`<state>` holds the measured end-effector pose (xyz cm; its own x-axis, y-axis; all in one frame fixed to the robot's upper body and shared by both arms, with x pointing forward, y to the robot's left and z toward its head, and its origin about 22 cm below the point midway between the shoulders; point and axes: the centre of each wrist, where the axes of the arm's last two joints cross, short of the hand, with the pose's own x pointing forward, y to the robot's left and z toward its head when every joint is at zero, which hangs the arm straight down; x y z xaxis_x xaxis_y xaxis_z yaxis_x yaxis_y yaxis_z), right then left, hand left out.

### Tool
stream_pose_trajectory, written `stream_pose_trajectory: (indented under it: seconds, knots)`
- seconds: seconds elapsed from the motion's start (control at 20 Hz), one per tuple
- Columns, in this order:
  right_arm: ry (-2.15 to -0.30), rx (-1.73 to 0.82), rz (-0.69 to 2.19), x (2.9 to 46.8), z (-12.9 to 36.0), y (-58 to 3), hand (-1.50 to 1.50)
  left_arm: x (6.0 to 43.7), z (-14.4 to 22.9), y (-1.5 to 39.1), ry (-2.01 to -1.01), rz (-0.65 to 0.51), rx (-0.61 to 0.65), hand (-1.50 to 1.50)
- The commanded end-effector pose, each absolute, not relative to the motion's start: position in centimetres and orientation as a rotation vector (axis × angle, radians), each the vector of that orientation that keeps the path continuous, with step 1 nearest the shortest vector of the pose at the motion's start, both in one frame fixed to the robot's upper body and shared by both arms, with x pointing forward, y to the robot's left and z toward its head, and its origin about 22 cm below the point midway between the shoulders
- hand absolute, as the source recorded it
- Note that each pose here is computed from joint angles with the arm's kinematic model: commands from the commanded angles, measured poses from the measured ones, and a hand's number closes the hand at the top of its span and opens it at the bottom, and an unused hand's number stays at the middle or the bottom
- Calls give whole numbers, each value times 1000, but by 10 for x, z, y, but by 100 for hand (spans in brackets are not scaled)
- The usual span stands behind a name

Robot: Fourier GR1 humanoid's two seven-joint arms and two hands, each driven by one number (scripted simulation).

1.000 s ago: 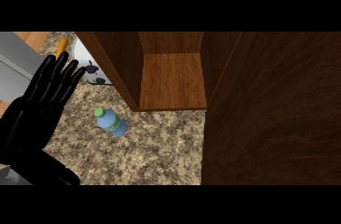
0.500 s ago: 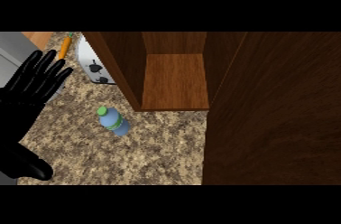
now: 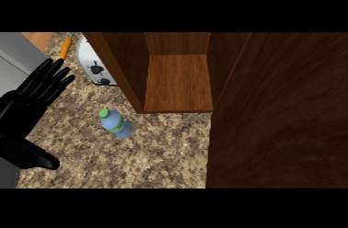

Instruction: Pick up the bottled water, place it into the cabinet and close the cabinet

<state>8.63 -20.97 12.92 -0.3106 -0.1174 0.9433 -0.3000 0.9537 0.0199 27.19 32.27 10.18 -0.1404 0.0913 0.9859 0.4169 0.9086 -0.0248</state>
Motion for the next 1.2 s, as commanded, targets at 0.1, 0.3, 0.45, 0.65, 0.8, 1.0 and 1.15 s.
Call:
stream_pose_trajectory:
  seconds: [0.1,0.3,0.45,0.65,0.8,1.0,1.15]
  knots:
    - [-1955,288,198,58,165,-213,-150,288,62,321,-1612,-300,-396,-150]
    - [-1950,281,221,56,153,-215,-150,291,19,316,-1527,-298,-409,-150]
    - [-1952,295,195,61,151,-212,-150,305,2,311,-1492,-290,-440,-150]
    - [-1939,309,219,43,159,-216,-150,298,-31,322,-1437,-237,-422,-150]
    - [-1940,308,208,44,148,-213,-150,296,-52,323,-1438,-231,-439,-150]
    - [-1949,303,205,41,158,-213,-150,307,-67,313,-1413,-255,-431,-150]
    - [-1933,314,222,38,146,-213,-150,315,-72,317,-1418,-225,-474,-150]
